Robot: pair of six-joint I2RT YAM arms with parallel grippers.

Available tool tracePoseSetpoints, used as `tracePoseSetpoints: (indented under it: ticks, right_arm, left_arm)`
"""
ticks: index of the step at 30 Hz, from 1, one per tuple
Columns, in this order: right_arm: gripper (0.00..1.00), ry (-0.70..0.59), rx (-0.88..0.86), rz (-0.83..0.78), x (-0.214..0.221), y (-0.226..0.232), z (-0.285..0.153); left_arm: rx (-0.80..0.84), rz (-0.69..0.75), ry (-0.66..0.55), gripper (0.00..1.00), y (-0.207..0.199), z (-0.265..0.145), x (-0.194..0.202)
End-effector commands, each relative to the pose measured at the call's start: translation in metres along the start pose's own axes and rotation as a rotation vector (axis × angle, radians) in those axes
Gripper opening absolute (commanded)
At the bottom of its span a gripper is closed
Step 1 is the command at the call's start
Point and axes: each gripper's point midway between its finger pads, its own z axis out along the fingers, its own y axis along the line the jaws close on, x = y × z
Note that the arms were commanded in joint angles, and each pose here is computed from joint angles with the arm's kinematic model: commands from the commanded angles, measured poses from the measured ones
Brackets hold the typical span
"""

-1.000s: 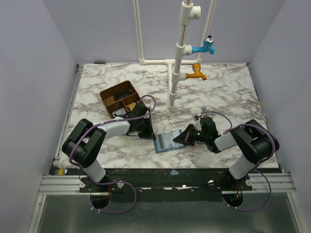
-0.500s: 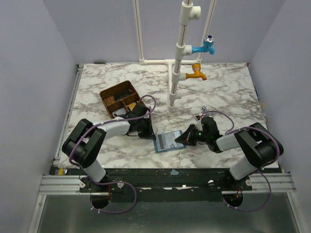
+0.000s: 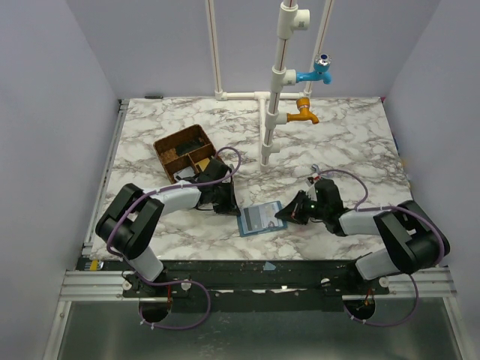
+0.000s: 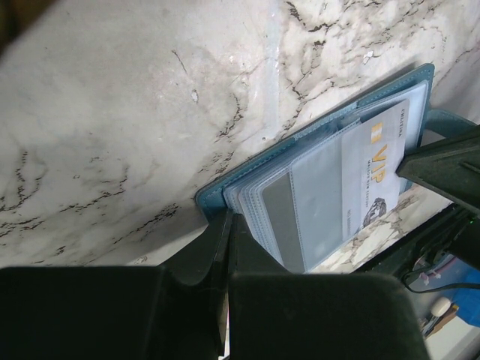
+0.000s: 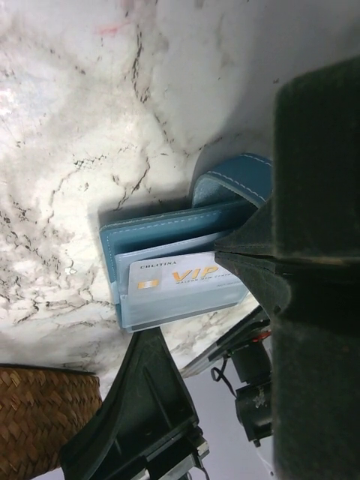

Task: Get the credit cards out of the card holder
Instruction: Remove the credit card from the card holder, then place the credit card in the storage box.

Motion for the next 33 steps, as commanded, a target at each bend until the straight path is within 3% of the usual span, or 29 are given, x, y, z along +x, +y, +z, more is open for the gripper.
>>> tracePoseSetpoints:
  ticks: [1,16,27,28,30,33]
  right_arm:
    - [0.01,-0.026,0.064,-0.023,-0.006,-0.009,-0.005]
    - [0.01,-0.056,0.060,-0.060,-0.017,0.007,-0.016]
    - [0.01,-0.036,-0.006,-0.051,-0.021,0.033,-0.019]
    - [0.01,-0.033,-0.015,-0.048,-0.022,0.035,-0.019]
    - [0.01,-0.027,-0.034,-0.045,-0.022,0.041,-0.019]
    - [0.01,-0.022,-0.066,-0.041,-0.024,0.052,-0.021]
  left_arm:
    - [-0.129,0.004,0.051,0.00,0.032,0.000,0.017]
    - [-0.109,0.037,0.025,0.00,0.017,-0.009,0.003]
    - [-0.033,0.090,-0.038,0.01,-0.020,-0.038,-0.022]
    - [-0.025,0.097,-0.047,0.04,-0.024,-0.042,-0.025]
    - [-0.008,0.108,-0.062,0.19,-0.031,-0.048,-0.029]
    - [0.041,0.120,-0.078,0.54,-0.042,-0.057,-0.031]
